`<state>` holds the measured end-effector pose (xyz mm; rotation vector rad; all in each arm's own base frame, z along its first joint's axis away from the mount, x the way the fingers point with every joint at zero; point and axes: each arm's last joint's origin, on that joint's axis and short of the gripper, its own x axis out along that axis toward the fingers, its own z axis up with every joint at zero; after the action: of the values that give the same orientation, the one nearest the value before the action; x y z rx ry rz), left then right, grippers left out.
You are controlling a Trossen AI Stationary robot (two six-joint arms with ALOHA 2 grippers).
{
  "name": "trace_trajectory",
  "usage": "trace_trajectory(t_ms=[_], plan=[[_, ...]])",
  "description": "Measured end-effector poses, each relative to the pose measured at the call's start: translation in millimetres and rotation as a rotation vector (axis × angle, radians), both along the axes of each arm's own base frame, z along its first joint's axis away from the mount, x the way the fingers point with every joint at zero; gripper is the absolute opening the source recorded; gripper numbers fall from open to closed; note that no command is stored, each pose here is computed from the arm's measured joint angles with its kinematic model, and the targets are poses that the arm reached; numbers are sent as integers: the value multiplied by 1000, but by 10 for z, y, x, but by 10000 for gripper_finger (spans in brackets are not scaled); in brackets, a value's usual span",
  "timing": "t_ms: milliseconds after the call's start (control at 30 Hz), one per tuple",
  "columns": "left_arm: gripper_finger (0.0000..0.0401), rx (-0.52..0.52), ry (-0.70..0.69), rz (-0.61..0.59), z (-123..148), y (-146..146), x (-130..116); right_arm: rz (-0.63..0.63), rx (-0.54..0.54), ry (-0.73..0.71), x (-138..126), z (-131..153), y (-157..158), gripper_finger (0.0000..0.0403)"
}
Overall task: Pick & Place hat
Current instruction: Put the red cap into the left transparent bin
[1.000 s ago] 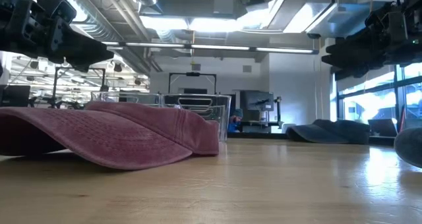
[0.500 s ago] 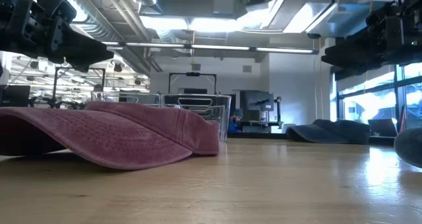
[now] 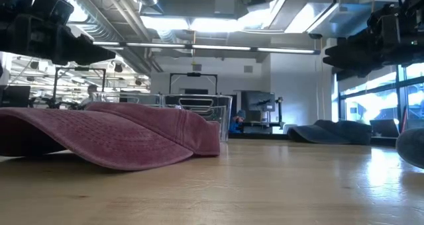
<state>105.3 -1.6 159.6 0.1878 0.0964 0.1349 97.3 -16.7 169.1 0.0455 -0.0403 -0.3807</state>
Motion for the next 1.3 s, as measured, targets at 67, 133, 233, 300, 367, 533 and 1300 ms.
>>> trace_trajectory(t_ms=[67,133,233,300,367,533,1300], plan=[[157,3,1,0,-1,0,0,-1,-22,9,0,0,0,217],[157,3,1,0,-1,0,0,-1,-20,8,0,0,0,217],[157,3,0,0,-1,0,0,-1,-21,9,0,0,0,217],[157,-6,-7,-7,6,-2,1,0,-19,8,0,0,0,217],[157,-92,-57,-17,44,-8,4,-1,-19,8,0,0,0,217],[157,-307,-304,138,232,43,-18,-98,-16,1,-12,7,-26,217],[157,-274,214,238,1219,59,1011,-234,37,-36,-33,18,-60,217]])
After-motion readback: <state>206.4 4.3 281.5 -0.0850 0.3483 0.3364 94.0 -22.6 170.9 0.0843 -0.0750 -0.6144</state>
